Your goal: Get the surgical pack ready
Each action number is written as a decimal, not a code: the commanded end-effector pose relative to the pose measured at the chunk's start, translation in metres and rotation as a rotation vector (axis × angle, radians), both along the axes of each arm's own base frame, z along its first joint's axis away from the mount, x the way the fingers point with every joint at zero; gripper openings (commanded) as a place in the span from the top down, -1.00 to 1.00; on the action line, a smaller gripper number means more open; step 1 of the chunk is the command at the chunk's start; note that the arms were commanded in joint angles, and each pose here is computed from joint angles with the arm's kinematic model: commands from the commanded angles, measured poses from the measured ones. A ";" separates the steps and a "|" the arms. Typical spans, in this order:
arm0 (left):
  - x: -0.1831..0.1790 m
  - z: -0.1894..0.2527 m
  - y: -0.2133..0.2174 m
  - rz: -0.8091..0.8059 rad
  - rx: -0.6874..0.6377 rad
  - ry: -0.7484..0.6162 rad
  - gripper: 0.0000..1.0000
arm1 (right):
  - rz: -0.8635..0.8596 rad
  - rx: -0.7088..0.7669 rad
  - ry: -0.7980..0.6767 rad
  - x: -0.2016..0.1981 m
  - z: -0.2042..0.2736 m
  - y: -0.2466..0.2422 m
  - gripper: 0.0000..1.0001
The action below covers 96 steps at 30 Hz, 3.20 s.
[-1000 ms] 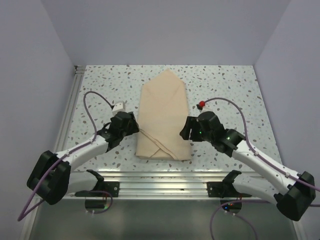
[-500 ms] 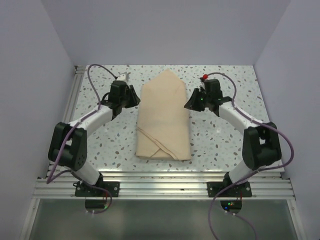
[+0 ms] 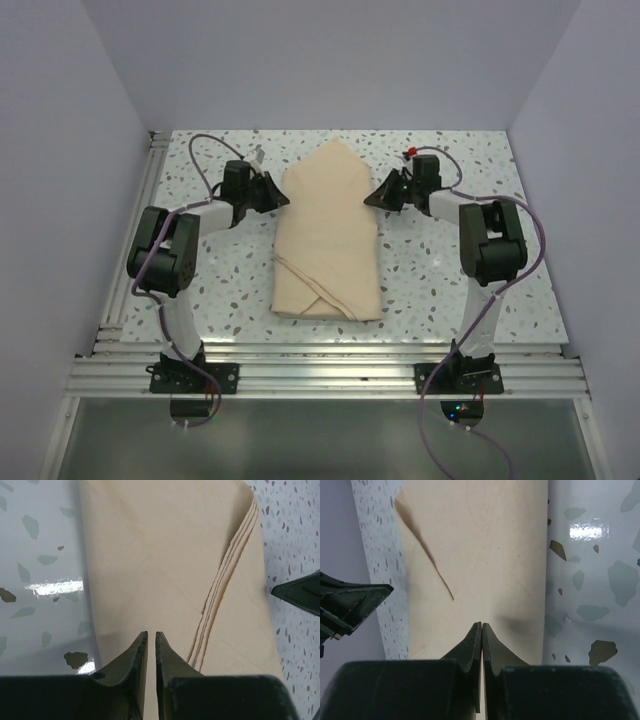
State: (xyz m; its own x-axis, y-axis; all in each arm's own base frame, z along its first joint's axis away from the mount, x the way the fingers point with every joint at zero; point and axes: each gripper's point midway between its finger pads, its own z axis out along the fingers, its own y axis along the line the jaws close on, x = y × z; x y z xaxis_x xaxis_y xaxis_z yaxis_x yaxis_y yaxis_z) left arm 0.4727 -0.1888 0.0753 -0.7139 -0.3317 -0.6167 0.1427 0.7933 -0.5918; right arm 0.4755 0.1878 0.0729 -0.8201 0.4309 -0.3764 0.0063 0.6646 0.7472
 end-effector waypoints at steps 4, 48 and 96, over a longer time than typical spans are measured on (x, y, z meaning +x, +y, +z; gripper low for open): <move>-0.013 -0.032 0.004 0.025 -0.004 0.020 0.74 | 0.000 0.056 0.051 -0.008 -0.035 0.001 1.00; 0.111 -0.058 0.043 0.223 0.228 -0.026 0.68 | -0.248 0.101 0.027 0.138 -0.054 -0.037 0.78; 0.126 -0.090 0.018 0.105 0.141 0.075 0.64 | -0.077 0.085 -0.002 0.148 -0.066 0.004 0.61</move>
State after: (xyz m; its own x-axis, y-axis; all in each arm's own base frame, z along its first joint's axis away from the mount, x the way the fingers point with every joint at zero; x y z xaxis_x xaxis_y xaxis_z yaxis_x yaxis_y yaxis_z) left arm 0.6161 -0.1701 0.0278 -0.6331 -0.3326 -0.6989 0.0640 0.8774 -0.4755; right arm 0.6305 0.1856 0.0309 -0.7514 0.5290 -0.3943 0.0040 0.6013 0.7990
